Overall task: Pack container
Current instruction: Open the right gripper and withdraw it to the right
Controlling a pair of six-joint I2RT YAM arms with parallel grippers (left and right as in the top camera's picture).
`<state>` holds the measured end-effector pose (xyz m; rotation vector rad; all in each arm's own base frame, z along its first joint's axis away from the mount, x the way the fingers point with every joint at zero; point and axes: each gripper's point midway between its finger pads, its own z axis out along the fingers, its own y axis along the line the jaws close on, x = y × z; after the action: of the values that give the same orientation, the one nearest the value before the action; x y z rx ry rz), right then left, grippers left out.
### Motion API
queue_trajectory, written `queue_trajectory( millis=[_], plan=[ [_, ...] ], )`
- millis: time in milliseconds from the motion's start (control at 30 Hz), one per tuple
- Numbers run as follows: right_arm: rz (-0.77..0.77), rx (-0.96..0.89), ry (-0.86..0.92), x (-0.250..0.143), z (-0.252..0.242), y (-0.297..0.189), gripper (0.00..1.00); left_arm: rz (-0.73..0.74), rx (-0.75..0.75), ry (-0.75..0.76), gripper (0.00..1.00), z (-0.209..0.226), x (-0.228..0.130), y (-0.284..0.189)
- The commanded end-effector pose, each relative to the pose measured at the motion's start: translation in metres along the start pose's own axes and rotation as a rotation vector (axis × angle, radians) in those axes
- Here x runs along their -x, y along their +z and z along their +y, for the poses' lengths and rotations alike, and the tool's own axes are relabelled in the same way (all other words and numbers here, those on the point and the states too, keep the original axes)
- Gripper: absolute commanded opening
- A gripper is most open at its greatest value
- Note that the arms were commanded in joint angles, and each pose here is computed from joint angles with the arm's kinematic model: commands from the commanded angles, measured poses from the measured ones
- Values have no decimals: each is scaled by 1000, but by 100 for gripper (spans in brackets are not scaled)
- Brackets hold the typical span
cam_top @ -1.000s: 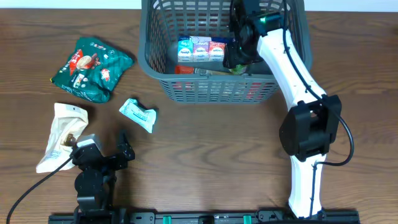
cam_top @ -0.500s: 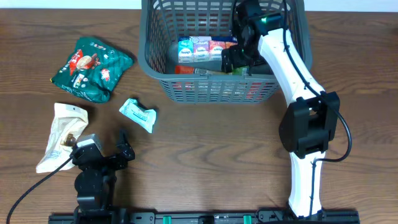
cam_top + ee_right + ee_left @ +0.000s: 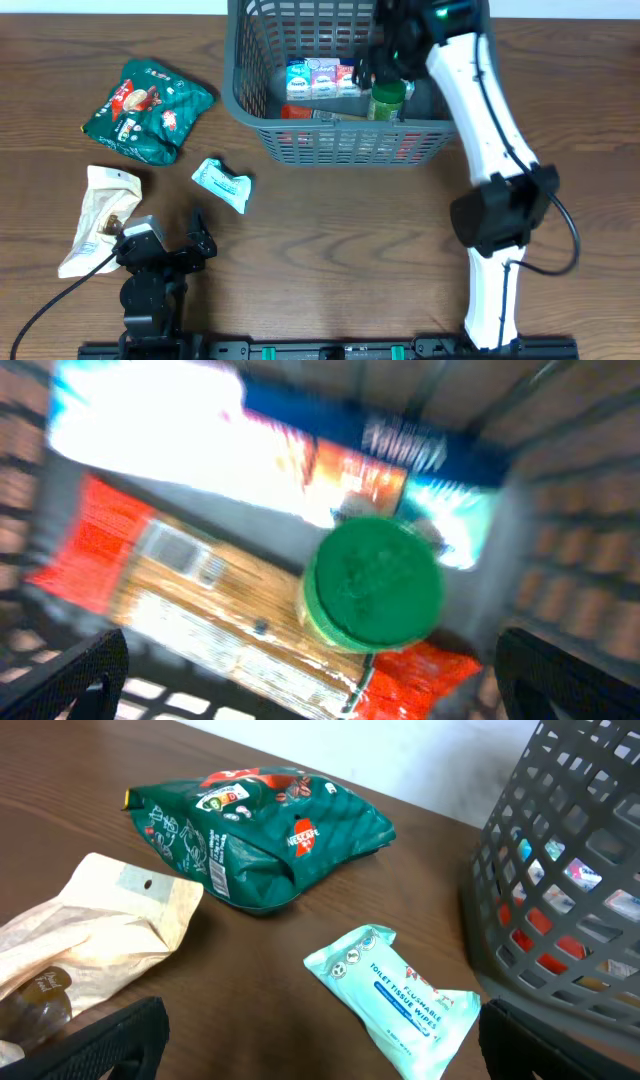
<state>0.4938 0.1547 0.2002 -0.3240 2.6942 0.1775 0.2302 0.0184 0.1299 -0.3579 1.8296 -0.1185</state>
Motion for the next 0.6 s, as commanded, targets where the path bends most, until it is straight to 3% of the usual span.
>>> queue_trajectory(
  millis=[0, 233, 567],
  plan=[
    [-256, -34, 8, 36, -5, -107, 99, 28, 31, -1, 99, 7, -11, 2],
    [-485, -355, 240, 28, -88, -229, 99, 28, 32, -1, 99, 7, -11, 2],
    [-410, -650, 605, -54, -217, -282, 99, 28, 32, -1, 99, 7, -11, 2]
  ],
)
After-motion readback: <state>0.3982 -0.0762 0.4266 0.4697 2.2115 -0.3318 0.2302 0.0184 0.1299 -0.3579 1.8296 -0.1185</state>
